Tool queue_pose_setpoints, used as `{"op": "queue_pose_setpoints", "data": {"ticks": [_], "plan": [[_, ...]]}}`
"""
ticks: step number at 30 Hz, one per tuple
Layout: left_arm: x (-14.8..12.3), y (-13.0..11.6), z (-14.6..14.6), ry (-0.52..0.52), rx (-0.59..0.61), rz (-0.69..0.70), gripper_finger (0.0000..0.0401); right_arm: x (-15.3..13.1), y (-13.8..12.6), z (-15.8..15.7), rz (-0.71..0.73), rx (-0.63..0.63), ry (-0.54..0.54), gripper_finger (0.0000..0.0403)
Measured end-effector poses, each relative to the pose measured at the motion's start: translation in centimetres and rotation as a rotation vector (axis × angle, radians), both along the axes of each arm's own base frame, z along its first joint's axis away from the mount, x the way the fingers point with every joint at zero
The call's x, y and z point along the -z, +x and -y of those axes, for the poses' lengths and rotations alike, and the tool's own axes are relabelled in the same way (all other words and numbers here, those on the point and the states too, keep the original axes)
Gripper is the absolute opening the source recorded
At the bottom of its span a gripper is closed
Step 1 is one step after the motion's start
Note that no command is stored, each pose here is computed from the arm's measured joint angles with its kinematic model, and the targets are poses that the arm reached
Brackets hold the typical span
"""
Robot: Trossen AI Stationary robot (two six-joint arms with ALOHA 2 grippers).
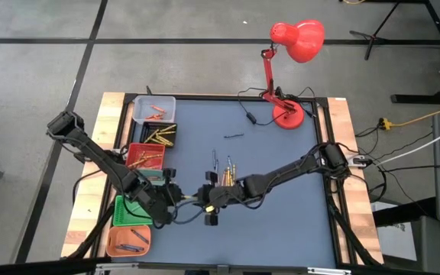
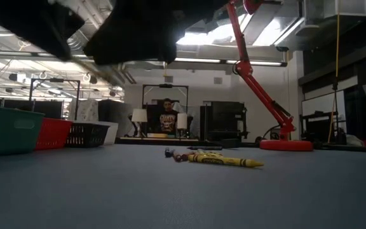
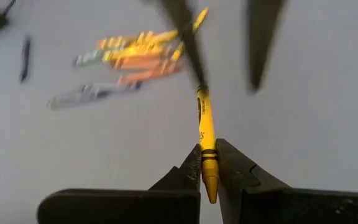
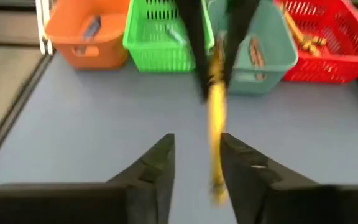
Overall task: Sort crayons
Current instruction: Put the yellow crayon into the orange bin
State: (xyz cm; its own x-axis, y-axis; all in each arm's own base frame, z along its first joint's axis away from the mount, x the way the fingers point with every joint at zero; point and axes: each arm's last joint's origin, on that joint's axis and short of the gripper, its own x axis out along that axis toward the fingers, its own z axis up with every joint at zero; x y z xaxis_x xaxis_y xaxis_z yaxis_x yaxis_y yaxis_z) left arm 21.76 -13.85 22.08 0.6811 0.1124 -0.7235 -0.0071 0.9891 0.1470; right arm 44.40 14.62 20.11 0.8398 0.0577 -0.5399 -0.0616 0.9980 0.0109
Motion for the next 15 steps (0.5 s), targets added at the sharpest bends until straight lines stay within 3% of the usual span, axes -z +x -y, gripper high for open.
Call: {"op": "queue_pose_setpoints", "data": {"ticks": [8, 15], "plan": [[1.2, -1.4, -2.9, 0.069, -0.246, -0.211, 0.0010, 1.2, -0.9, 0.2, -0.152, 0.028, -0.014, 0.0162], [1.1, -2.1, -5.0, 0.250, -0.473, -0.155, 0.0009, 1.9, -1.6, 0.5, -0.242, 0.052, -0.021, 0.0163]]}}
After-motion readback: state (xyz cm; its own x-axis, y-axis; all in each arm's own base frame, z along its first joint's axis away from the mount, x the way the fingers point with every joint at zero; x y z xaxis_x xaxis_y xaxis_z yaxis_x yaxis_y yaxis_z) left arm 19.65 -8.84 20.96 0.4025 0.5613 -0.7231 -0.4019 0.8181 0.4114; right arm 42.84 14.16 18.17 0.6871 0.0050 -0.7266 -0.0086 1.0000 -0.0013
